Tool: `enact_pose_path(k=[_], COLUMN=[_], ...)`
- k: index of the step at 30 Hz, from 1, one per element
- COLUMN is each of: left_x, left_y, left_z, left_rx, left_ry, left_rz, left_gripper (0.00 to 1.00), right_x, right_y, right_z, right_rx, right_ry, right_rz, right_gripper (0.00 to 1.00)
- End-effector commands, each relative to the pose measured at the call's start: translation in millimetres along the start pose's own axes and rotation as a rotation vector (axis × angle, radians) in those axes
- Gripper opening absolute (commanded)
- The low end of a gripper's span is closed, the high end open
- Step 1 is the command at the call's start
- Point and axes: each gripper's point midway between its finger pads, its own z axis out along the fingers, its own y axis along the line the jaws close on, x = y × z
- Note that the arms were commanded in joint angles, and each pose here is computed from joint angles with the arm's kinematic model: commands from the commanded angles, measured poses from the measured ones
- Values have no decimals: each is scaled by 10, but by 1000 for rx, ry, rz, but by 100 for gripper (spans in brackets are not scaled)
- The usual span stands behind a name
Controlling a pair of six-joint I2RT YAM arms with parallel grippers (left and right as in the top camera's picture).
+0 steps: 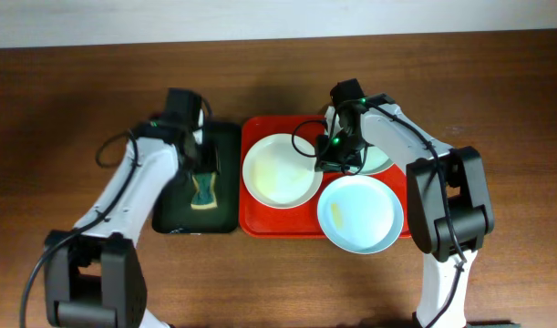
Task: Clean dirty plates on tray and stack at the side
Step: 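Move the sponge with left gripper back to the black tray, then lift the white plate with the right gripper off the red tray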
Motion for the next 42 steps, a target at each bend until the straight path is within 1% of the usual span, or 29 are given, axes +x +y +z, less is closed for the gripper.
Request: enact_pose_path(k=[1,2,3,5,8,12,18,22,25,27,32,35,39,42], left_x=[-504,-579,-619,-667,-621,-532,-526,-526,-525,-525,-525,-525,-525,-525], left_y=[153,231,294,431,645,726,722,724,722,722,724,723,722,724], left_z=[-781,-968,-1097,-1311,-1455,-1436,-1434,-1435,-1434,-1434,-1434,-1434,-1434,-1434], left_rx=[16,15,12,4,-15,-30,-30,-30,-29,-30,-30,-30,-29,-30], left_ry=[-181,-212,-233,-272,-288,-252,-249,-250,-249,-249,-249,-249,-249,-249], left_rz=[-92,-115,-130,-162,-211,-229,-228,-228,-228,-228,-228,-228,-228,-228], left_gripper=[72,82,100,100,99,99,99,99,99,99,99,99,99,99], right_x=[13,10,9,8,3,-35,-144,-136,-113,-109,-183,-268,-436,-506], right_y=[9,-5,-11,-8,-4,25,255,395,439,467,625,769,1151,1355], right_z=[-12,-11,-11,-11,-9,-78,-550,-785,-905,-991,-1031,-987,-971,-1009], right_rx=[12,21,24,24,23,17,-11,-48,-54,-60,-55,0,89,126], right_ry=[-4,-6,-7,-8,-10,-27,-119,-164,-184,-203,-254,-330,-520,-626], right_rz=[-4,-4,-4,-5,-7,-10,-43,-67,-75,-37,-15,-24,-105,-150], right_gripper=[26,26,23,15,4,4,4,4,4,4,4,4,4,4])
